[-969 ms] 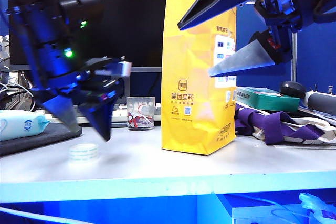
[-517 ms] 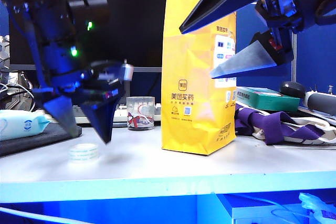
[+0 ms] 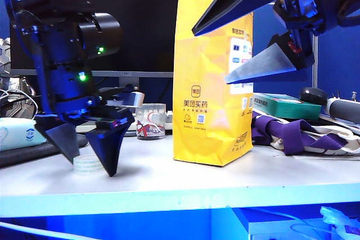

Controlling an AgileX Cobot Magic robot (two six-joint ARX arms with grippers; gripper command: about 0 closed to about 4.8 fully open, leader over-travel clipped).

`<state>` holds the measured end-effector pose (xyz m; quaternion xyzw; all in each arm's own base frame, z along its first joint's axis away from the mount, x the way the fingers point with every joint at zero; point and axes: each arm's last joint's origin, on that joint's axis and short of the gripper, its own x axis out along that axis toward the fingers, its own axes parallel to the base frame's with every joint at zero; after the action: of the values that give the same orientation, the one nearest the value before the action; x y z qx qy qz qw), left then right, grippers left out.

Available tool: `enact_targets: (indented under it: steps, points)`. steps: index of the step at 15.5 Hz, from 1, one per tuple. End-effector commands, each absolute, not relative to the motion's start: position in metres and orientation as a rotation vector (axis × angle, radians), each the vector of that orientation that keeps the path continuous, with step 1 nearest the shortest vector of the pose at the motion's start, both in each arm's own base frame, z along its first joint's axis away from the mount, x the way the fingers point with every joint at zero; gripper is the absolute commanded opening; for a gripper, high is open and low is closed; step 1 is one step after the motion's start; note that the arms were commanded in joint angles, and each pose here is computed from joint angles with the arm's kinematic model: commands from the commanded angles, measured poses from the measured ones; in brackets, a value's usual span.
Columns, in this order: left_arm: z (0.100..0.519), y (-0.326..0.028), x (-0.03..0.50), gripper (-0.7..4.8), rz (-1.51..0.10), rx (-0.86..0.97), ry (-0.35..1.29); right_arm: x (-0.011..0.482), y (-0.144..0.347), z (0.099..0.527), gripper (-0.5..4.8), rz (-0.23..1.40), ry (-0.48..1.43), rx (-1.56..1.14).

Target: Pick up the transparent tape and throw it into the yellow paper bag.

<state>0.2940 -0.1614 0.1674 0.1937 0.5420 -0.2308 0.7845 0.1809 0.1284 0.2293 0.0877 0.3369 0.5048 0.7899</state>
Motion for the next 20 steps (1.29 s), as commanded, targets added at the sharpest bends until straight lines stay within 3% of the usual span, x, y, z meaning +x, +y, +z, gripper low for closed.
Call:
enact_targets:
  steps: [1,3,6,7,13,16,20]
  points:
    - [0.161,-0.162,0.296,4.79,-0.490,0.430,1.181,0.181,0.129,0.232,4.50,1.098,0.704,0.185]
    - [0.162,-0.162,0.297,4.71,-0.490,0.429,1.171,0.181,0.129,0.232,4.50,1.096,0.704,0.184]
    - [0.161,-0.162,0.295,2.94,-0.500,0.450,1.184,0.181,0.129,0.232,4.50,1.096,0.702,0.184]
    - [0.161,-0.161,0.295,2.71,-0.498,0.456,1.188,0.181,0.129,0.232,4.50,1.095,0.701,0.183]
    - [0.176,-0.164,0.301,2.68,-0.541,0.522,1.167,0.183,0.129,0.233,4.50,1.061,0.672,0.145]
    - [0.213,-0.172,0.314,2.68,-0.561,0.520,1.121,0.186,0.129,0.236,4.50,1.033,0.609,0.110]
    - [0.297,-0.177,0.317,2.68,-0.633,0.438,0.922,0.192,0.127,0.245,4.50,0.995,0.503,0.091]
